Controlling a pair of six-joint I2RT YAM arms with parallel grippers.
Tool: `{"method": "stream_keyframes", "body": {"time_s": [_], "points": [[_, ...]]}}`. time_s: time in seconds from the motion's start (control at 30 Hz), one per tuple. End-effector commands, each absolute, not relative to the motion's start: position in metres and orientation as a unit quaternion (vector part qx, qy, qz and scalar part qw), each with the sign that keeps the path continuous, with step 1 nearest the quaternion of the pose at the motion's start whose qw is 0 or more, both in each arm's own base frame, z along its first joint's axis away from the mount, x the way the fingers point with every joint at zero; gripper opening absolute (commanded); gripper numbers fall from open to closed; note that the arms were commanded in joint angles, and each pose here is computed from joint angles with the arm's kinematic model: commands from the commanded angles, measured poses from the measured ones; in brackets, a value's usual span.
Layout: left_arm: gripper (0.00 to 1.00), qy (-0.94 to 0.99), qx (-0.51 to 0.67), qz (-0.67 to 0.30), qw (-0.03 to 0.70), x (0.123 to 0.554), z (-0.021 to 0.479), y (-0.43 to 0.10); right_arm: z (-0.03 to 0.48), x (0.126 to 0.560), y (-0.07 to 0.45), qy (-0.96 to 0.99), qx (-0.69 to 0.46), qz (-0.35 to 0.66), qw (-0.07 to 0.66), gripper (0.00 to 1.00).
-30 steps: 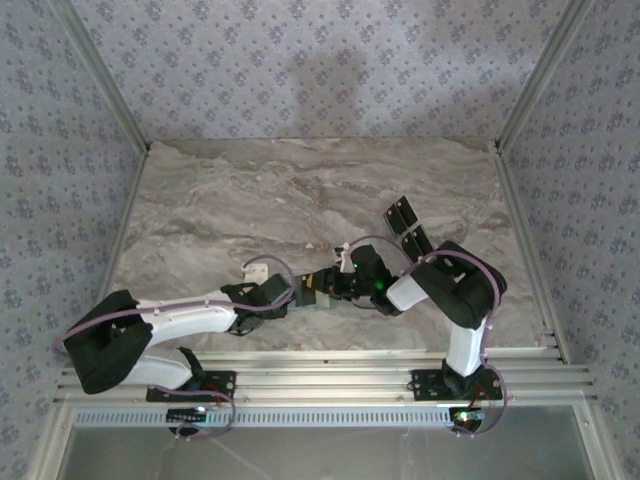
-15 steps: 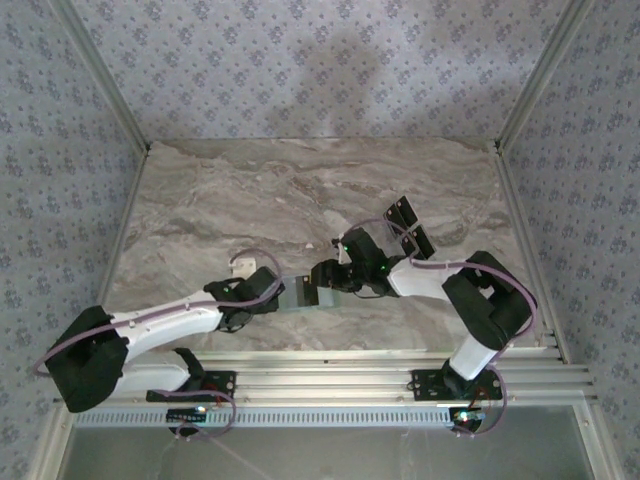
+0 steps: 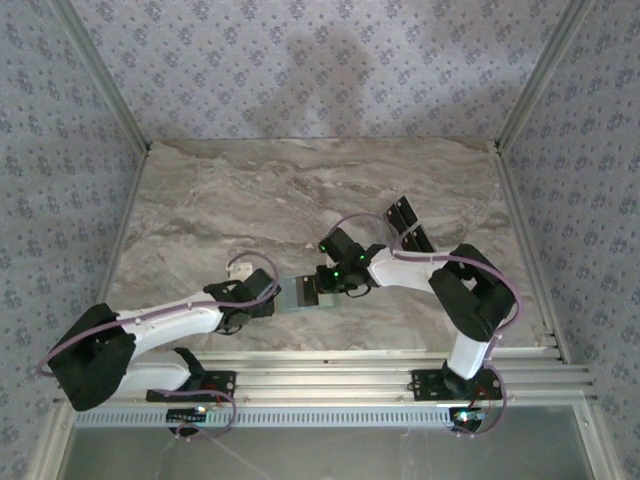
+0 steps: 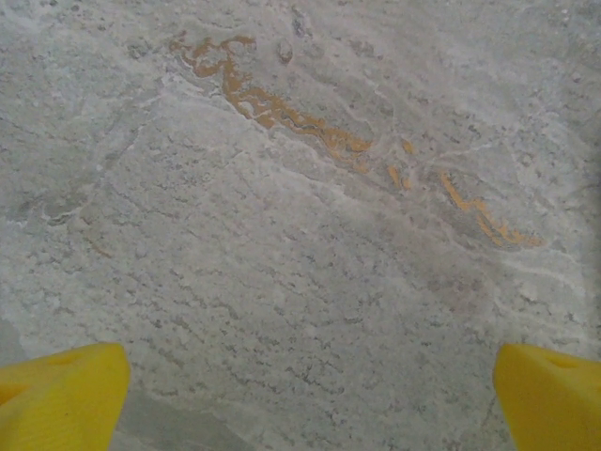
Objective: Put the credit cards into the card holder
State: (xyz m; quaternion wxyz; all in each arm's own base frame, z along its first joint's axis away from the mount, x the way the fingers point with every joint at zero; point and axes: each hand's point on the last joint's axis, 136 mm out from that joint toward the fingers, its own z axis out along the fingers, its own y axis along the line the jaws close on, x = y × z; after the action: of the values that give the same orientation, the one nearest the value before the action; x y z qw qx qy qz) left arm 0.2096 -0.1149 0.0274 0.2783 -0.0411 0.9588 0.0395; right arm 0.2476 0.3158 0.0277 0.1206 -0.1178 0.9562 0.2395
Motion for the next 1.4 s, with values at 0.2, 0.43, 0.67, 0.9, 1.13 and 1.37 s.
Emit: {"method": "stream_keyframes", "body": {"time_s": [0.2, 0.43, 0.67, 0.9, 1.13, 1.37], "points": [[1.00, 0.963, -0.035, 0.035, 0.267, 0.213, 0.018, -0.123, 0.019, 0.246, 0.315, 0.961, -0.137, 0.210, 0.114, 0.13], [1.00, 0.965, -0.033, 0.035, 0.257, 0.214, 0.011, -0.127, 0.017, 0.245, 0.325, 0.959, -0.141, 0.219, 0.110, 0.13], [1.00, 0.967, -0.031, 0.031, 0.252, 0.213, 0.006, -0.130, 0.022, 0.242, 0.340, 0.955, -0.147, 0.234, 0.109, 0.13], [1.00, 0.967, -0.028, 0.030, 0.250, 0.212, 0.003, -0.133, 0.027, 0.235, 0.357, 0.948, -0.161, 0.253, 0.107, 0.13], [1.00, 0.967, -0.026, 0.028, 0.251, 0.212, 0.004, -0.135, 0.031, 0.235, 0.356, 0.948, -0.164, 0.248, 0.111, 0.15], [1.00, 0.967, -0.025, 0.031, 0.252, 0.213, 0.006, -0.134, 0.023, 0.236, 0.323, 0.955, -0.138, 0.235, 0.116, 0.16]]}}
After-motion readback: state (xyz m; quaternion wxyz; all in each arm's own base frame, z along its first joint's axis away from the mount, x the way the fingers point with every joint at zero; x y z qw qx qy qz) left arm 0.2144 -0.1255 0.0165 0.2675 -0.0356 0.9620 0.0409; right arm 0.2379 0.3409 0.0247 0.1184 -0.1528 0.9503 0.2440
